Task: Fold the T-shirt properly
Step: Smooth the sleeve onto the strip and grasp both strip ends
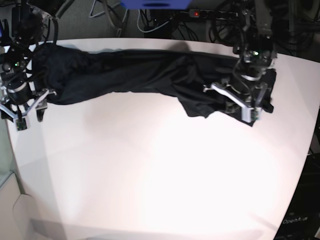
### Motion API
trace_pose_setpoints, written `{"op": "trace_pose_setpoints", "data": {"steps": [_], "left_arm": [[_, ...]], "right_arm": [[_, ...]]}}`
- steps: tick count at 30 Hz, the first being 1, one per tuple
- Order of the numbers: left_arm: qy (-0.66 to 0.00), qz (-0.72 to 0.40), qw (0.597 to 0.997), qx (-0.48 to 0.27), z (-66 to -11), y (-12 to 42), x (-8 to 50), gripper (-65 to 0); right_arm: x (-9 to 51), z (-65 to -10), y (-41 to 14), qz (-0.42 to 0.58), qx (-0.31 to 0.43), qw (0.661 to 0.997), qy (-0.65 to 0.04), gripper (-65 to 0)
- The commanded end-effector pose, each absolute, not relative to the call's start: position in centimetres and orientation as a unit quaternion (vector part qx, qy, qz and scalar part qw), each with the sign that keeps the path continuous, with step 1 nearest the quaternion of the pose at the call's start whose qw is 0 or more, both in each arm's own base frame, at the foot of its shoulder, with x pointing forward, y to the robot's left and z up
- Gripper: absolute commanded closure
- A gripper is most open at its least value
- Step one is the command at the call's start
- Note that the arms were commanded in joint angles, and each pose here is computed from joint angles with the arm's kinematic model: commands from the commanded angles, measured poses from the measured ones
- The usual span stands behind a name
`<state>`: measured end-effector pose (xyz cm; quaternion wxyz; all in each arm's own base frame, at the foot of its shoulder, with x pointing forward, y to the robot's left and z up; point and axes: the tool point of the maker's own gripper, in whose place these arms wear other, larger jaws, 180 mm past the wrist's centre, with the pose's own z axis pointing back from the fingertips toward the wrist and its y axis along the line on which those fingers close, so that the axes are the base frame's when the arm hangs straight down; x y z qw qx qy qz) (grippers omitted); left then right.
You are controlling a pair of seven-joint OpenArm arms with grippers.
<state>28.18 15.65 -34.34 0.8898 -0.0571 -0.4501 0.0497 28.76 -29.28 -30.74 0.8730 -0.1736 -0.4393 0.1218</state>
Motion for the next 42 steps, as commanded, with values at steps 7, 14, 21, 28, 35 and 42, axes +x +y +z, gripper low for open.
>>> {"op": "trace_pose_setpoints", "data": {"steps": [7, 14, 21, 28, 35, 42], "left_arm": [[-0.470, 0.116, 0.874, -0.041, -32.6, 23.1, 26.5, 0.0], [-0.468, 0.123, 0.875, -0.014, -32.8, 26.8, 25.0, 0.0], [-0.443, 0.131, 0.887, -0.004, -35.1, 29.4, 23.5, 0.0], [-0.429, 0.139, 0.892, -0.002, -36.4, 30.7, 22.8, 0.0], [-0.414, 0.157, 0.897, -0.010, -38.0, 31.0, 22.8, 0.0], [-0.417, 0.150, 0.896, -0.017, -37.9, 30.6, 22.9, -11.4]], "right_arm": [[29.4, -29.3, -29.5, 0.124, -0.181, 0.860, -0.460, -39.0], [29.4, -29.2, -29.4, 0.124, -0.181, 0.859, -0.462, -39.0], [29.5, -29.2, -29.4, 0.125, -0.180, 0.859, -0.463, -39.0], [29.5, -29.3, -29.3, 0.125, -0.179, 0.859, -0.463, -39.0], [29.7, -29.4, -28.7, 0.134, -0.173, 0.859, -0.463, -39.0], [29.8, -29.4, -28.7, 0.134, -0.173, 0.858, -0.464, -39.0]]}}
